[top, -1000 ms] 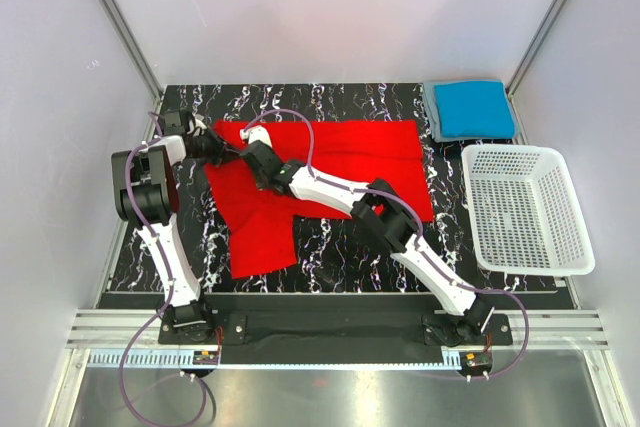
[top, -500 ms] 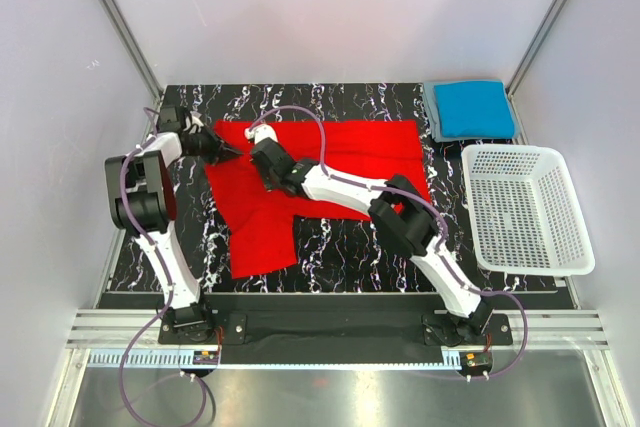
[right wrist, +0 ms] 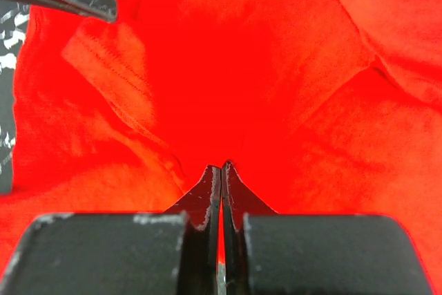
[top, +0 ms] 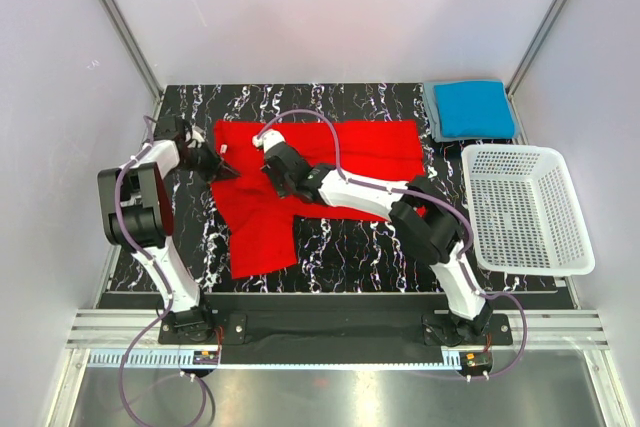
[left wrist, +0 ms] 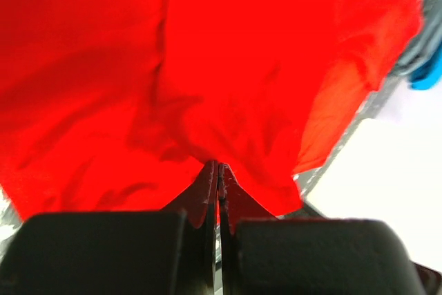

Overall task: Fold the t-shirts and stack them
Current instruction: Fold the tshirt

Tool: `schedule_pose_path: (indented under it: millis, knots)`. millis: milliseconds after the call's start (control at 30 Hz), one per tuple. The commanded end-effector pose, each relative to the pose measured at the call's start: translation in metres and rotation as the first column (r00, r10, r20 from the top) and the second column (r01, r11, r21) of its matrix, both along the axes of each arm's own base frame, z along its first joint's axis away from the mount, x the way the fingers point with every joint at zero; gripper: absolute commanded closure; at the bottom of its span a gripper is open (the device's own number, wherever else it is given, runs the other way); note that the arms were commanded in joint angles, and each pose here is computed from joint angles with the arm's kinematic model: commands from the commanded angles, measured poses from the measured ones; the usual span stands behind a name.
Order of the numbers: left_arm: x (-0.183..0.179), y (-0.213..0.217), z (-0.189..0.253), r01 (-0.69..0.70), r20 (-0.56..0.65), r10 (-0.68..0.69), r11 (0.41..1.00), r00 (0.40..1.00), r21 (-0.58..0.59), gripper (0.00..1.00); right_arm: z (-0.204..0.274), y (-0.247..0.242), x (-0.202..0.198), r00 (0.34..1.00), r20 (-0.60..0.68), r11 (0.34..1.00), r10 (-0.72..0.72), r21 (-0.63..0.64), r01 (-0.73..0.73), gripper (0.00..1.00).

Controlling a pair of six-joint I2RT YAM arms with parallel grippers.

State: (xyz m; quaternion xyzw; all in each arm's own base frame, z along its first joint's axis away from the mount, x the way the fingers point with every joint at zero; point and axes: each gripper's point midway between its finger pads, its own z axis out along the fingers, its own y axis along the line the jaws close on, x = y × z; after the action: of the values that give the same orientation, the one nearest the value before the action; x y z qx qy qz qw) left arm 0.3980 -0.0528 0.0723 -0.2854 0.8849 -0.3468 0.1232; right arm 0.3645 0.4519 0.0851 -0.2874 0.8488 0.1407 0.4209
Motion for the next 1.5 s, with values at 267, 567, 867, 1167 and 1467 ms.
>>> schedule_pose_path:
  millis: [267,567,867,1167,1467]
  knots:
    - [-0.034,0.016,-0.021,0.017,-0.086,0.006,0.965,0.996,0.262,0.69,0.021,-0.005,-0.027,0.991,-0.026,0.99,0.134,-0.027,-0.135,0.88]
    - [0.027,0.026,0.002,-0.06,0.081,0.038,0.954,0.996,0.294,0.67,0.033,-0.044,-0.014,0.996,-0.086,0.999,0.025,0.027,-0.022,0.72]
    - [0.052,0.043,-0.044,-0.036,-0.016,0.045,0.932,0.999,0.361,0.67,0.014,-0.049,0.015,0.954,-0.274,0.976,-0.122,0.142,0.165,0.51]
    - [0.067,0.06,-0.041,-0.075,-0.007,0.087,0.896,0.996,0.437,0.65,-0.009,-0.06,0.078,0.893,-0.273,0.902,-0.359,0.144,0.407,0.57]
    - [0.072,0.076,-0.058,-0.064,-0.055,0.103,0.874,0.993,0.483,0.64,-0.031,-0.123,0.137,0.794,-0.345,0.796,-0.5,0.178,0.579,0.67]
